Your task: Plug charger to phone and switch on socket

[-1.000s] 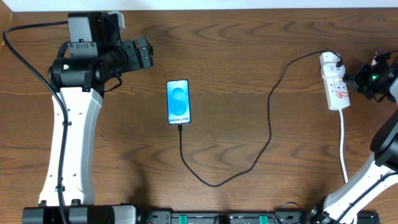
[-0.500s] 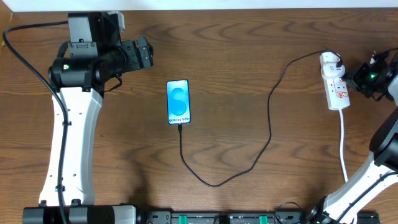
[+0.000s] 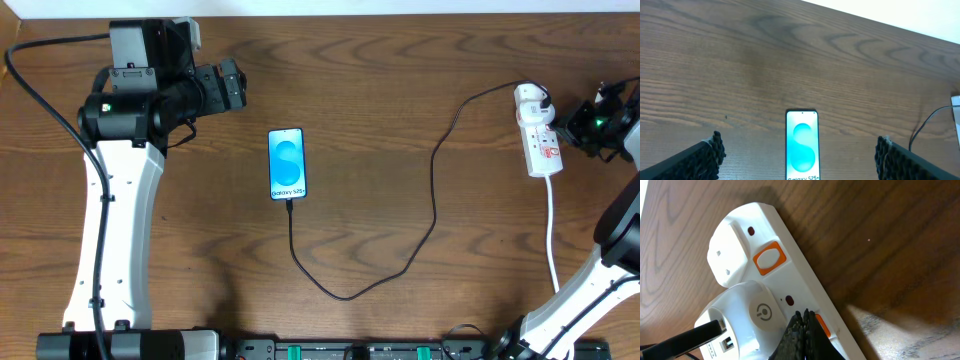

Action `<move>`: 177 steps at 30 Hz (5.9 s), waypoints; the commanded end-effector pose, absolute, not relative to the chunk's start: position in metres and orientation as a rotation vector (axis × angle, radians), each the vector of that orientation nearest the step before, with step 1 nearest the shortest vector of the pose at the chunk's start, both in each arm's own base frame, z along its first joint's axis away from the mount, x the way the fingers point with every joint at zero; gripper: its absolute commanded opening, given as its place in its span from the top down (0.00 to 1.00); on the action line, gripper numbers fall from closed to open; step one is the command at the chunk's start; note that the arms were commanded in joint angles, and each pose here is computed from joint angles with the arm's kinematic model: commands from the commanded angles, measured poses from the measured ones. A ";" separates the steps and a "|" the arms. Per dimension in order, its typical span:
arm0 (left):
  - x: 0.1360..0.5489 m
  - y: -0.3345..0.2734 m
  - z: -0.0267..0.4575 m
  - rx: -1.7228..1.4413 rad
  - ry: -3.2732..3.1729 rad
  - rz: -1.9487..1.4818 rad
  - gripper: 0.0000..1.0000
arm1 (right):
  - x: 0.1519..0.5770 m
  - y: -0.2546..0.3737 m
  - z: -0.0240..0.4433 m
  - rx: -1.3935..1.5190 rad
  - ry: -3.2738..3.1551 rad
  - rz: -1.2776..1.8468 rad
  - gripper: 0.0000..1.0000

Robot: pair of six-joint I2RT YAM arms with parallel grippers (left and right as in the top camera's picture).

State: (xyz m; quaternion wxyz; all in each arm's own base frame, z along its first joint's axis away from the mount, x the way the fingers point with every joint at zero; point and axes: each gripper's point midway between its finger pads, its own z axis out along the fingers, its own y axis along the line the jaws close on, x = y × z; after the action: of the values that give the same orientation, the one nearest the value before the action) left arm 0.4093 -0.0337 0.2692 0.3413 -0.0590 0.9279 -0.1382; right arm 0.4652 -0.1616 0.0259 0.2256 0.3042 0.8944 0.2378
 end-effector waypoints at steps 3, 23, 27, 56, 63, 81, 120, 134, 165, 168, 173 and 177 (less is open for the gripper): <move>0.410 -0.029 0.275 -0.160 2.399 -0.340 0.03 | 0.460 -0.141 0.011 0.840 2.516 0.702 0.99; 0.410 -0.029 0.275 -0.160 2.399 -0.340 0.03 | 0.449 -0.085 -0.011 0.805 2.672 0.780 0.99; 0.410 -0.029 0.275 -0.160 2.399 -0.340 0.03 | 0.443 -0.080 -0.013 0.830 2.696 0.796 0.99; 0.410 -0.029 0.275 -0.160 2.399 -0.340 0.03 | 0.442 -0.112 0.019 0.949 2.628 0.697 0.99; 0.410 -0.029 0.275 -0.160 2.399 -0.340 0.03 | 0.428 -0.136 0.102 0.842 2.523 0.598 0.99; 0.410 -0.029 0.275 -0.160 2.399 -0.340 0.03 | 0.353 -0.035 0.290 0.111 2.353 0.375 0.85; 0.410 -0.029 0.275 -0.160 2.399 -0.340 0.03 | 0.321 -0.015 0.335 0.020 2.123 0.124 0.01; 0.410 -0.029 0.275 -0.160 2.399 -0.340 0.03 | 0.284 -0.002 0.274 -0.024 1.689 0.011 0.01; 0.410 -0.030 0.275 -0.160 2.399 -0.341 0.03 | 0.246 0.001 0.158 -0.029 1.641 0.019 0.01; 0.410 -0.029 0.275 -0.160 2.399 -0.340 0.03 | 0.246 0.001 0.158 -0.029 1.639 0.019 0.01; 0.410 -0.029 0.275 -0.160 2.399 -0.340 0.03 | 0.246 0.001 0.158 -0.030 1.639 0.018 0.01; 0.410 -0.029 0.275 -0.160 2.399 -0.340 0.03 | 0.246 0.001 0.158 -0.030 1.639 0.018 0.01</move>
State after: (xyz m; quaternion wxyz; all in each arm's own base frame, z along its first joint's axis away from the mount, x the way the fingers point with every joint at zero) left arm 0.4093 -0.0332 0.2691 0.3413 -0.0596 0.9280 -0.1369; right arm 0.2464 -0.0006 0.1586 0.6824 -0.0141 0.7308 0.0020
